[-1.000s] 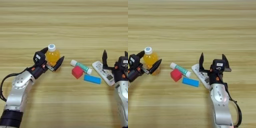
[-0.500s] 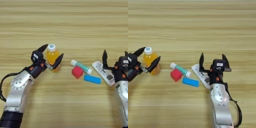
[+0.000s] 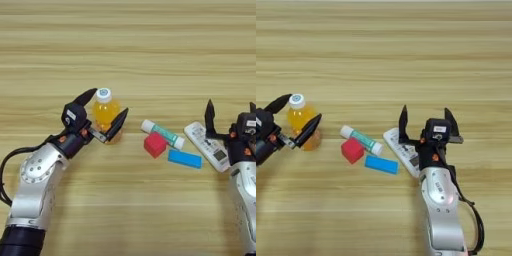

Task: Move the objects on the table

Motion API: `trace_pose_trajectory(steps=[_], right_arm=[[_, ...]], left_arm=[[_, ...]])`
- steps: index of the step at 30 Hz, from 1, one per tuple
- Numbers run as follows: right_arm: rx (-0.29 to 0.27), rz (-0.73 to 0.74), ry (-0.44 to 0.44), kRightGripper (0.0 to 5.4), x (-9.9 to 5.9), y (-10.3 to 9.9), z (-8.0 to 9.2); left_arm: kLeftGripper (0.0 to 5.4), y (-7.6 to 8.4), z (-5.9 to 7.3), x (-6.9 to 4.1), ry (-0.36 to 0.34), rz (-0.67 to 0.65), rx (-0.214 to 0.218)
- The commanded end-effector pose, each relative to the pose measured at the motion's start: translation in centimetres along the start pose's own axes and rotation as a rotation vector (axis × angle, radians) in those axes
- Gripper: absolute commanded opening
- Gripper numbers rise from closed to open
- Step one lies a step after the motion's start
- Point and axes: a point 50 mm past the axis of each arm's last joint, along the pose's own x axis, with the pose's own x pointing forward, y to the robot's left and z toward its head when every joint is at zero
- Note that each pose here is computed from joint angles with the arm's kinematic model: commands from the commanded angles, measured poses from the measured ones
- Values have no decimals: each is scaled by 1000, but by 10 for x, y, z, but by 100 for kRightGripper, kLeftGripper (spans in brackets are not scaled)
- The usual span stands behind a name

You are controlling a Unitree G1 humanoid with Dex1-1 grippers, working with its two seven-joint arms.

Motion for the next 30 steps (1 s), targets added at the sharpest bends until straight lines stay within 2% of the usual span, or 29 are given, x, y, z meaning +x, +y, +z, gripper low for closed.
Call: trace_pose_trajectory(steps=[1, 4, 6, 11, 16, 18, 24, 30], right_arm=[[1, 5, -4, 540, 2, 1, 2], [1, 5, -4, 540, 2, 1, 2], [1, 6, -4, 540, 2, 1, 2], [-1, 6, -3, 540, 2, 0, 2], [-2, 5, -4, 540, 2, -1, 2], [-2, 5, -5, 540, 2, -1, 2], [-2, 6, -7, 540, 2, -2, 2], [-4, 6, -9, 540, 3, -4, 2]], left_arm=[[538, 2, 8, -3, -36, 2, 8], [538, 2, 17, -4, -80, 11, 9], [538, 4, 22, -4, -111, 39, -15], [538, 6, 31, -5, -179, 78, -13], [538, 8, 49, -8, -305, 128, -3], [538, 7, 55, -10, -334, 138, 5], [538, 13, 64, -20, -376, 237, 38], [538, 29, 63, -36, -382, 404, 69]])
